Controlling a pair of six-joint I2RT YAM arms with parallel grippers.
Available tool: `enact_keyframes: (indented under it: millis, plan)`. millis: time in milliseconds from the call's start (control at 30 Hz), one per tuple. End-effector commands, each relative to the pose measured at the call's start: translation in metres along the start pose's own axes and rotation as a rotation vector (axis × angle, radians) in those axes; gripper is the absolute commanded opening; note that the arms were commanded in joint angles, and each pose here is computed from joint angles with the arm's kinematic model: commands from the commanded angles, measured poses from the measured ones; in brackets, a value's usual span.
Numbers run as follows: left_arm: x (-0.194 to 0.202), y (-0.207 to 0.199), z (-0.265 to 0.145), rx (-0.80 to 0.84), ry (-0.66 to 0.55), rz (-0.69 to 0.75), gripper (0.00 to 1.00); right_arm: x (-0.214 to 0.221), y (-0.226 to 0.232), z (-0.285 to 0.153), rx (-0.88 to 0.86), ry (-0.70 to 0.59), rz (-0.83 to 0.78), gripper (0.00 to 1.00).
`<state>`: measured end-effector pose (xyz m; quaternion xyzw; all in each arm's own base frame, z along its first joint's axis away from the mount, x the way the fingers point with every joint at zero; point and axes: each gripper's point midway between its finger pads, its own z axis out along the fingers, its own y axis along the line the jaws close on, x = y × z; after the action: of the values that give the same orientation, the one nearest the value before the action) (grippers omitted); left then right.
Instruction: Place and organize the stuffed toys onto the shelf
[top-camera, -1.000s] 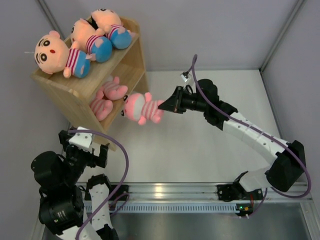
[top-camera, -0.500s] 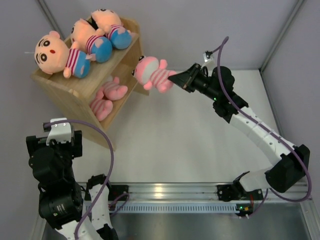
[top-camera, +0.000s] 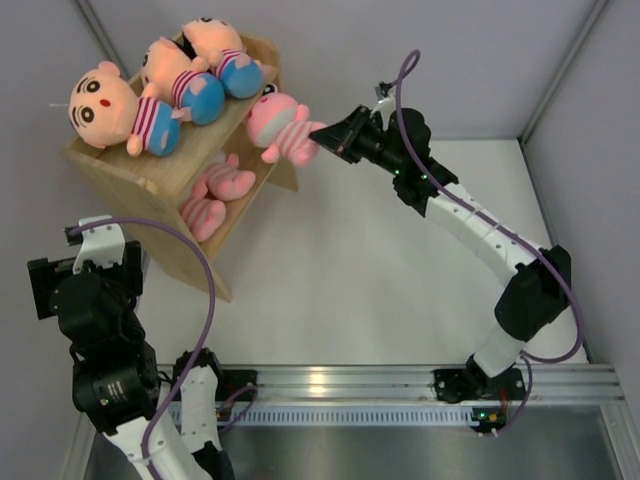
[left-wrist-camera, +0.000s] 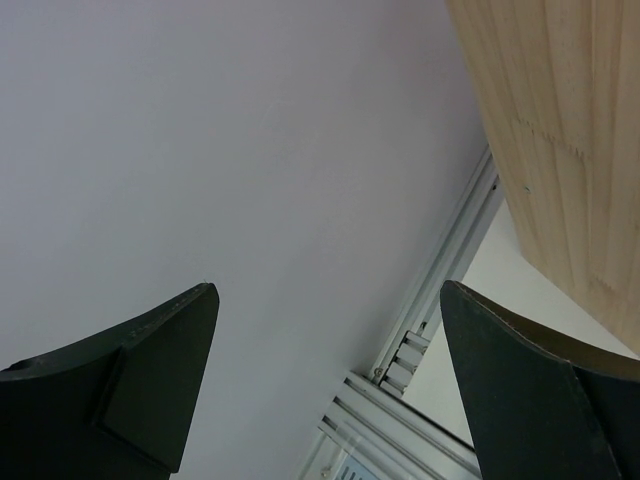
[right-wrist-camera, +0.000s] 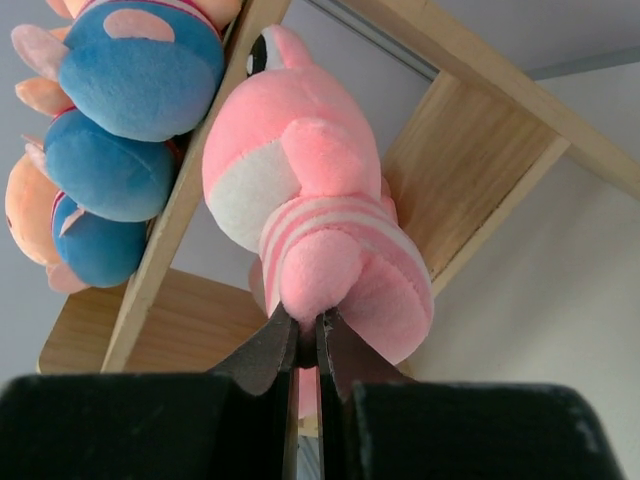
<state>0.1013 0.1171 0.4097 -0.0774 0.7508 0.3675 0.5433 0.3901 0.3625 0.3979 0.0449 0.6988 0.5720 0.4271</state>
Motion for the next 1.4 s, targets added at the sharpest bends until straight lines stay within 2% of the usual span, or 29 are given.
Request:
enact_keyframes:
  millis: [0, 433, 800, 967, 1167, 1367]
  plan:
    - [-0.016, 0.011, 0.002, -0.052, -0.05, -0.024, 0.98, -0.01, 0.034, 0.007, -0.087, -0.041, -0.006, 0.0]
    - [-0.017, 0.004, 0.004, -0.013, -0.061, -0.027, 0.99, 0.003, 0.0, 0.04, -0.006, 0.012, -0.016, 0.0]
    - [-0.014, -0.001, 0.005, 0.004, -0.058, -0.019, 0.99, -0.002, -0.003, 0.065, -0.033, -0.001, -0.024, 0.0]
    - [-0.014, -0.002, 0.005, 0.008, -0.06, -0.022, 0.99, 0.004, -0.003, 0.083, -0.06, 0.038, 0.001, 0.0]
    - [-0.014, -0.005, 0.005, 0.025, -0.063, -0.021, 0.98, 0.004, 0.0, 0.103, -0.098, 0.009, 0.015, 0.0]
    - [-0.014, -0.004, 0.004, 0.021, -0.066, -0.022, 0.99, 0.011, -0.022, 0.125, -0.076, -0.004, 0.061, 0.0]
